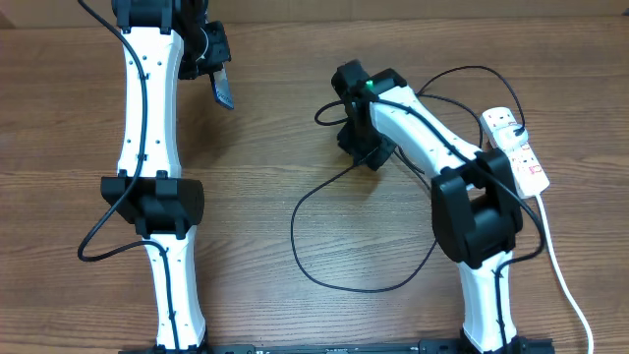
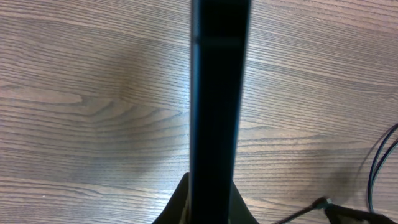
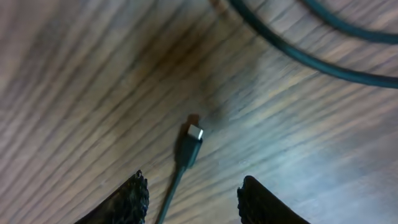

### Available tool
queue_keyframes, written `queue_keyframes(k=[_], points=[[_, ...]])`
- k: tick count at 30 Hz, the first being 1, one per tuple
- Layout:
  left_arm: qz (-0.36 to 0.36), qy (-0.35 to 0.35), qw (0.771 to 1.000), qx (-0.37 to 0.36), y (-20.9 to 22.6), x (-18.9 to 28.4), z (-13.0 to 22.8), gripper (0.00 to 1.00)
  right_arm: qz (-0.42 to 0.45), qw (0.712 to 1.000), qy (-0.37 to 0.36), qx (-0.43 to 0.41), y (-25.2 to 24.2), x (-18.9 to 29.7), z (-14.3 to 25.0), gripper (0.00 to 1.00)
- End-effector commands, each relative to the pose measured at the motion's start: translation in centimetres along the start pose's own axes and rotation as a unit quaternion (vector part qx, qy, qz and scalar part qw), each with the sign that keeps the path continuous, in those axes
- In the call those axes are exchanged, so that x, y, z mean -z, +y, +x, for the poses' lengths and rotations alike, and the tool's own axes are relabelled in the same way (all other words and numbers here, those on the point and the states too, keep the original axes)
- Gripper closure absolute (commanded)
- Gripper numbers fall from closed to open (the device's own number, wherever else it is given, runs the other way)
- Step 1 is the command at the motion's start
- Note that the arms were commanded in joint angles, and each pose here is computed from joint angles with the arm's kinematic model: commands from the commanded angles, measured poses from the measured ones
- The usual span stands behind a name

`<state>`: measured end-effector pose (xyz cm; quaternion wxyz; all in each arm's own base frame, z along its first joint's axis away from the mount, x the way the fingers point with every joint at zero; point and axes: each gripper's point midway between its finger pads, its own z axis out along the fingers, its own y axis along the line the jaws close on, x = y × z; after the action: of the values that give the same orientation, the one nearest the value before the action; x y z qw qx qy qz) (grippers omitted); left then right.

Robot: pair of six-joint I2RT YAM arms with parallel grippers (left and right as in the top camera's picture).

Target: Plug charger to phone and switch on socket

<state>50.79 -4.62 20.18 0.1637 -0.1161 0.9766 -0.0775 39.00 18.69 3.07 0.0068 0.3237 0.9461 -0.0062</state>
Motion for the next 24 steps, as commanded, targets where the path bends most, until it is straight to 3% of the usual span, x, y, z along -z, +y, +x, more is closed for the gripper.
queue_keyframes(k=[1, 14, 17, 24], points=[[0.016, -0.026, 1.0, -0.001, -0.9, 2.2, -0.5, 0.96, -0.003, 1.0, 0.017, -0.001, 0.4, -1.0, 0.7, 0.53], [0.016, -0.026, 1.0, -0.001, -0.9, 2.2, -0.5, 0.96, 0.008, 0.999, 0.041, -0.014, 0.5, -2.7, 1.7, 0.54], [0.016, -0.026, 1.0, -0.001, -0.9, 2.2, -0.5, 0.96, 0.01, 0.999, 0.042, -0.012, 0.4, -2.7, 1.8, 0.6], [0.016, -0.026, 1.0, -0.001, -0.9, 2.2, -0.5, 0.96, 0.014, 0.999, 0.032, -0.006, 0.7, -2.8, 2.3, 0.61]])
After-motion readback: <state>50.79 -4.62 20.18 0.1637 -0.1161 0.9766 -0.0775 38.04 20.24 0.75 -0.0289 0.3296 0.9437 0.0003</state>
